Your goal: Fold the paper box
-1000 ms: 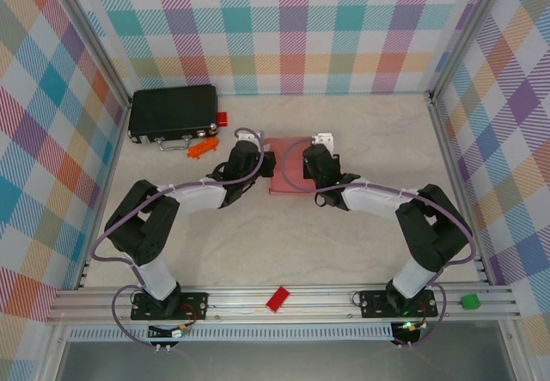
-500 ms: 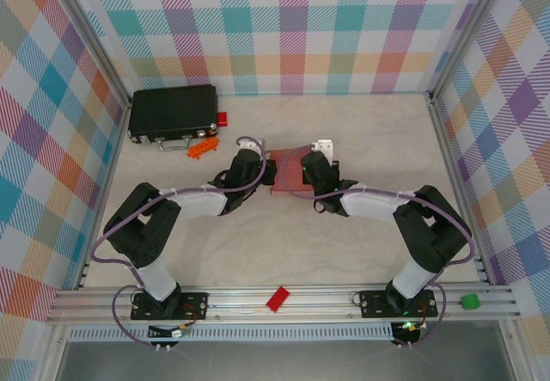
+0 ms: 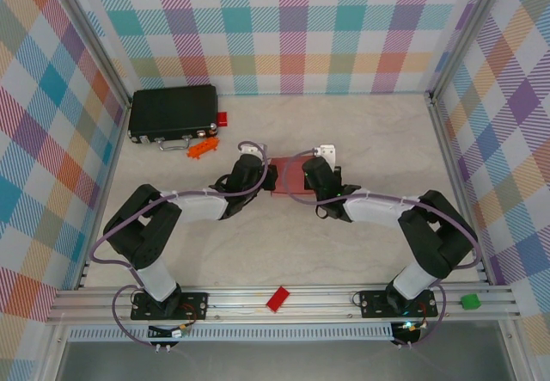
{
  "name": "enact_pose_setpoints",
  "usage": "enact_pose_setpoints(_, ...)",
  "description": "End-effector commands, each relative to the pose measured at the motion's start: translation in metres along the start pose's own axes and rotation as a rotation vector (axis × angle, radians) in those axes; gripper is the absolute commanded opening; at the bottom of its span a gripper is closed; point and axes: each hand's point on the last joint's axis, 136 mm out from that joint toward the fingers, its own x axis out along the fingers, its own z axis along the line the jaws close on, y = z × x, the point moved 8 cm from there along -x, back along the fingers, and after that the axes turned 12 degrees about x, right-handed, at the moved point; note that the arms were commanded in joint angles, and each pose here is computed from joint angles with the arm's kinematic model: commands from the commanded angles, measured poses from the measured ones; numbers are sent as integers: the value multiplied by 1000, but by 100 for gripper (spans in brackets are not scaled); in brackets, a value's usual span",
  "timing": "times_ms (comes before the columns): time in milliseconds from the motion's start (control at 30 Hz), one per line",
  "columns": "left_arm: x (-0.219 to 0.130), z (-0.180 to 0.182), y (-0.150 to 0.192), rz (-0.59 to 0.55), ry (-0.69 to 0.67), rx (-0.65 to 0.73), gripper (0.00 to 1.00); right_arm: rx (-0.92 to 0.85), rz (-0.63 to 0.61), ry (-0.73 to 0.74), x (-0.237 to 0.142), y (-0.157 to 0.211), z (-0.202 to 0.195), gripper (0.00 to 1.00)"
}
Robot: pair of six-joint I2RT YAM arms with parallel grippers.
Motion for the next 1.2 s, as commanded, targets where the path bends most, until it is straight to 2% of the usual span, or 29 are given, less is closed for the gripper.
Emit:
enact_pose_setpoints(0,-7,-6,4,3,19,-5,15,16,14,9,-6,6,-4,3)
enact_pose_setpoints(667,-14,-2,33,55,13,-14,16,-5,75,43,-16,30,-9,5)
enact_pose_setpoints(1167,-17,-2,38,74,21,-12,16,-42,91,77,-18,40,-15,6)
